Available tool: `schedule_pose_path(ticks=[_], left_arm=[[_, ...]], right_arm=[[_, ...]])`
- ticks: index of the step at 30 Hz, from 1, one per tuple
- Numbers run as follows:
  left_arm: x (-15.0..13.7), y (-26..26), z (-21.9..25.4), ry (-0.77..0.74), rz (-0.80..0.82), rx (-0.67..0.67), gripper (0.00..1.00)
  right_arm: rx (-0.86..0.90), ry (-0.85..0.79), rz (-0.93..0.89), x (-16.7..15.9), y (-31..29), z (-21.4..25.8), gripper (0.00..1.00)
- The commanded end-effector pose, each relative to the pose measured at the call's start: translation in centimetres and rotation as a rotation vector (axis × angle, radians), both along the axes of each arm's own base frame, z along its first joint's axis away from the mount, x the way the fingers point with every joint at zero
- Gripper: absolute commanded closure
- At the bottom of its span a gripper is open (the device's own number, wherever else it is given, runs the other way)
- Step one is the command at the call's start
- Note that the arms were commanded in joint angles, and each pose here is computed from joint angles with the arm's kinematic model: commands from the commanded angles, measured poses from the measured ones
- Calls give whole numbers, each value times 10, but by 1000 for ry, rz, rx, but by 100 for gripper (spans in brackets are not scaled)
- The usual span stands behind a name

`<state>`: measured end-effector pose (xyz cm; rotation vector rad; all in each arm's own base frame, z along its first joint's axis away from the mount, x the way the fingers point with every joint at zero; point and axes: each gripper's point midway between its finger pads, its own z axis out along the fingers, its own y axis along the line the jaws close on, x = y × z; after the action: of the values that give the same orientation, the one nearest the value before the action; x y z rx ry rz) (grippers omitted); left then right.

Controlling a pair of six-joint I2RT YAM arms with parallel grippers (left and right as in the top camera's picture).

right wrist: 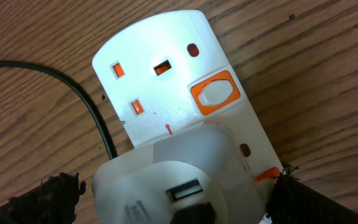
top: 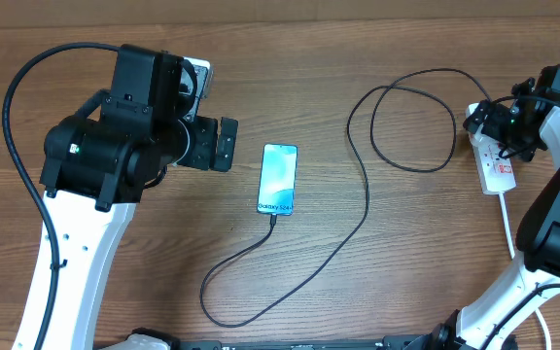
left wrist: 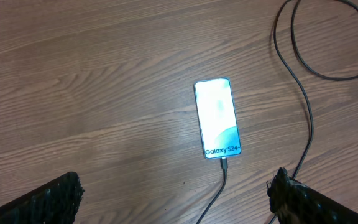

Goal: Plug charger to phone and switch on socket

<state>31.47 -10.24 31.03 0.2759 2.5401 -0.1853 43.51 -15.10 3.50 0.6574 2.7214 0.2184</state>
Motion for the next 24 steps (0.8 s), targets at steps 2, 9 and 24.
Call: schedule_pose_path(ticks=[2, 9, 24], left_arm=[[2, -2, 2, -13, -24, 18, 1], [2, -2, 2, -13, -24, 18, 1], [2, -2, 2, -13, -24, 18, 0]], right_arm=[[104, 19, 36, -6, 27, -12, 0], [163, -5, 60, -3, 39, -8, 0], [256, 1, 78, -8, 55, -5, 0]])
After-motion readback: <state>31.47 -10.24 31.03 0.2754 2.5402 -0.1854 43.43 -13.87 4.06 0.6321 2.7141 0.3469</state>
